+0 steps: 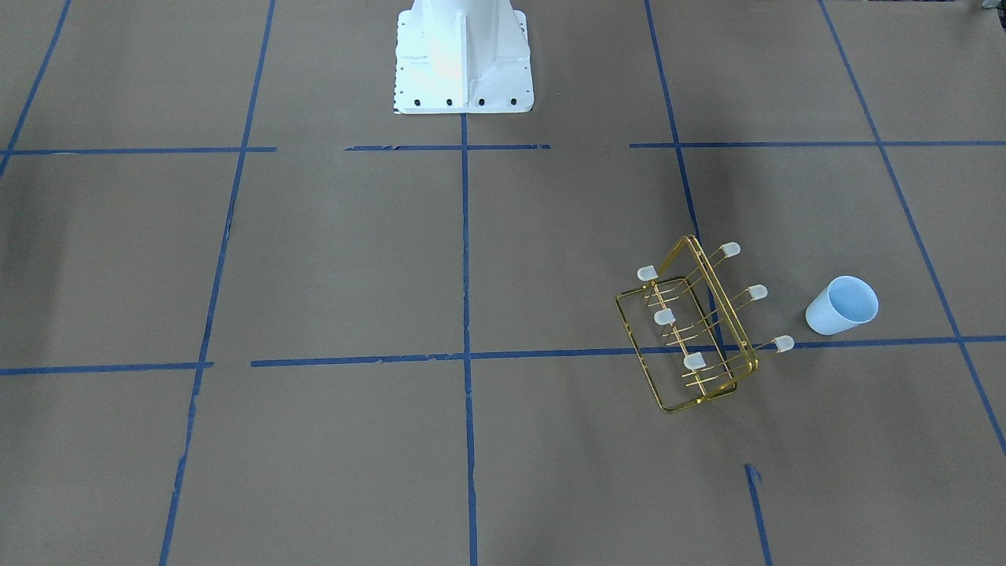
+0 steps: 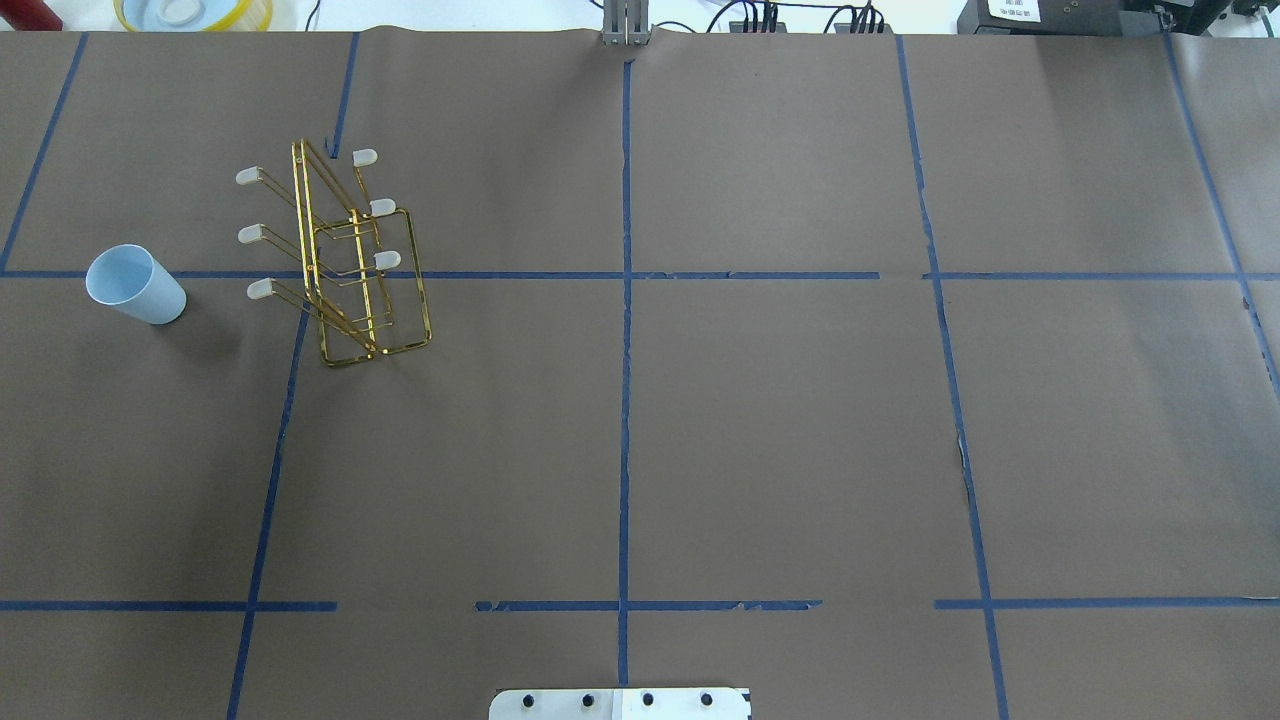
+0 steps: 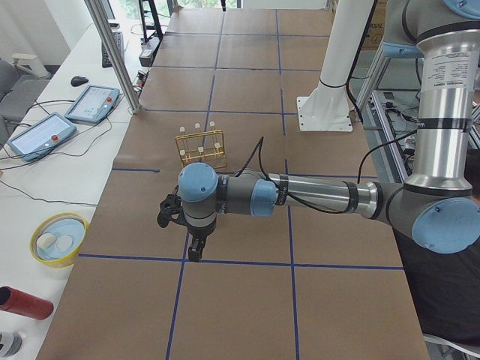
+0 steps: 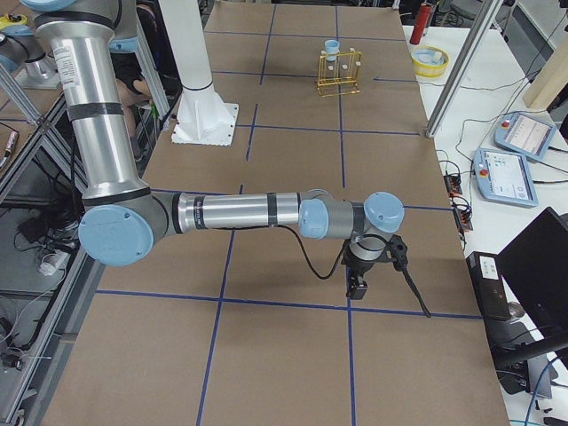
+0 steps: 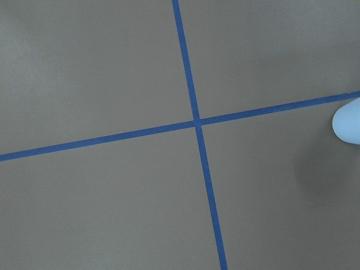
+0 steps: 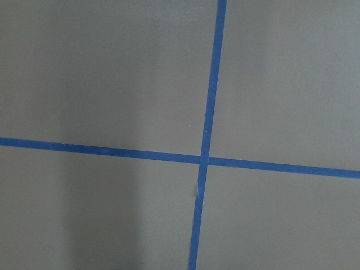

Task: Hang cup on cup holder

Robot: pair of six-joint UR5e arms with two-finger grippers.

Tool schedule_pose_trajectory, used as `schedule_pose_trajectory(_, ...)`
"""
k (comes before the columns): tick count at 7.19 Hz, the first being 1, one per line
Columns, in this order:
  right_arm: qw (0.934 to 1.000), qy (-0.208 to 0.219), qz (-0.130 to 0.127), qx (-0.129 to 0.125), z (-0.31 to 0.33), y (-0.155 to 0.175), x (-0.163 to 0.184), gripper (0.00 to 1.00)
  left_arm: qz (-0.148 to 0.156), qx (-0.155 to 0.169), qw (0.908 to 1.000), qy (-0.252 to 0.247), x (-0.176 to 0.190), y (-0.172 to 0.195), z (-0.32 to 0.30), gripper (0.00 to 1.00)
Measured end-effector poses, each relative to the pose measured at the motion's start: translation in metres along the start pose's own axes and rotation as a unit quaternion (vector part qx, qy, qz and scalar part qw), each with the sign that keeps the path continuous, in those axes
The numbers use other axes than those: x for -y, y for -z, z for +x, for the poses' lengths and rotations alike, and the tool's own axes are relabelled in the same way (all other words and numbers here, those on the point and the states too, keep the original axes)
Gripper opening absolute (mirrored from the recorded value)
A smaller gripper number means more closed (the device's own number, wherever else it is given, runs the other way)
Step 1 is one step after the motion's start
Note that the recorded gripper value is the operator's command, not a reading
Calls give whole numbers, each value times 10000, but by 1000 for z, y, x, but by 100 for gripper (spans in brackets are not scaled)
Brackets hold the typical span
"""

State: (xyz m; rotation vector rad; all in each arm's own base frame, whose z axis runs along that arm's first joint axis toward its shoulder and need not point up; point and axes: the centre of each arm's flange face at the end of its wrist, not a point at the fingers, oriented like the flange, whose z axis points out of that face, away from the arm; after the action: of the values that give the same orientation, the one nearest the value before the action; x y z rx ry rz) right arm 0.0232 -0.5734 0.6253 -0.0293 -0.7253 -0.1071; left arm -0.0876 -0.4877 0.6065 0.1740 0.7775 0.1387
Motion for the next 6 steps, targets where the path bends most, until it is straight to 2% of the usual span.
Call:
schedule_pose_trajectory(2,10000,0,1,0,0,0,0,100,80,9,9999,-105,8,6,6,100)
schedule_pose_trajectory(4,10000,-1,1,0,0,0,0,100,365,41,9986,-372,19,14,12,100)
schedule_pose_trajectory(6,10000,1,0,0,0,0,0,100,671,71,9969,-412,26,21,18,100)
